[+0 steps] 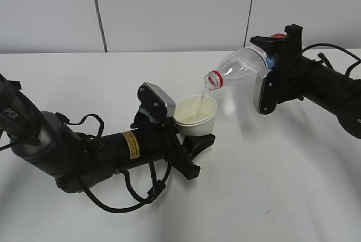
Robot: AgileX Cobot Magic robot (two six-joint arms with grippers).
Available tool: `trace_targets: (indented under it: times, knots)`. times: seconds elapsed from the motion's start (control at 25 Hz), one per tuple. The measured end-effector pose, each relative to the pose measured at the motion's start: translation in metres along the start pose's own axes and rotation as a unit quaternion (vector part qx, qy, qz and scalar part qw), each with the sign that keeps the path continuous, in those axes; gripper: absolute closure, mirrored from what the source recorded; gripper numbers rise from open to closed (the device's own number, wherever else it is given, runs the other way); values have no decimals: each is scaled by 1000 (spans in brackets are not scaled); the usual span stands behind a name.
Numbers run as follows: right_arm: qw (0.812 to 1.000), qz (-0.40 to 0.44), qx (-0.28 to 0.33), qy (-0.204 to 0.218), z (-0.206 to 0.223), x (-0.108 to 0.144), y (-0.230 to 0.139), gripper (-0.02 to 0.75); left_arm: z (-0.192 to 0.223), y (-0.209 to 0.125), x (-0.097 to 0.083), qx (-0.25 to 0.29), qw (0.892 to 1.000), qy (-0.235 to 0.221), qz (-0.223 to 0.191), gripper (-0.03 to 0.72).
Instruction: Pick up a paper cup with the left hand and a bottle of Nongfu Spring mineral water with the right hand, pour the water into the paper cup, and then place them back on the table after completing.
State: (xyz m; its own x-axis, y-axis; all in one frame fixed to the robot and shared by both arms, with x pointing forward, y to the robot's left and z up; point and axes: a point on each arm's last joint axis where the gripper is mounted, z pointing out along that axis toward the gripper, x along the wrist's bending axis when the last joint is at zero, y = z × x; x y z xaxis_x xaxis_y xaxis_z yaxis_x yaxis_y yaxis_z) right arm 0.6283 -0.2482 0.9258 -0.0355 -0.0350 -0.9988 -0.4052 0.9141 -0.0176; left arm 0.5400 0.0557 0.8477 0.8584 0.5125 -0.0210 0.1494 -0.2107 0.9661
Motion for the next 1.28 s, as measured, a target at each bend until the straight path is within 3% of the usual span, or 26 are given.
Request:
trace_targets:
  times: [1.28]
  knots:
    - [999,42,-4,-1,2,0,7,331,0,-1,0,3,1000,0,0,320]
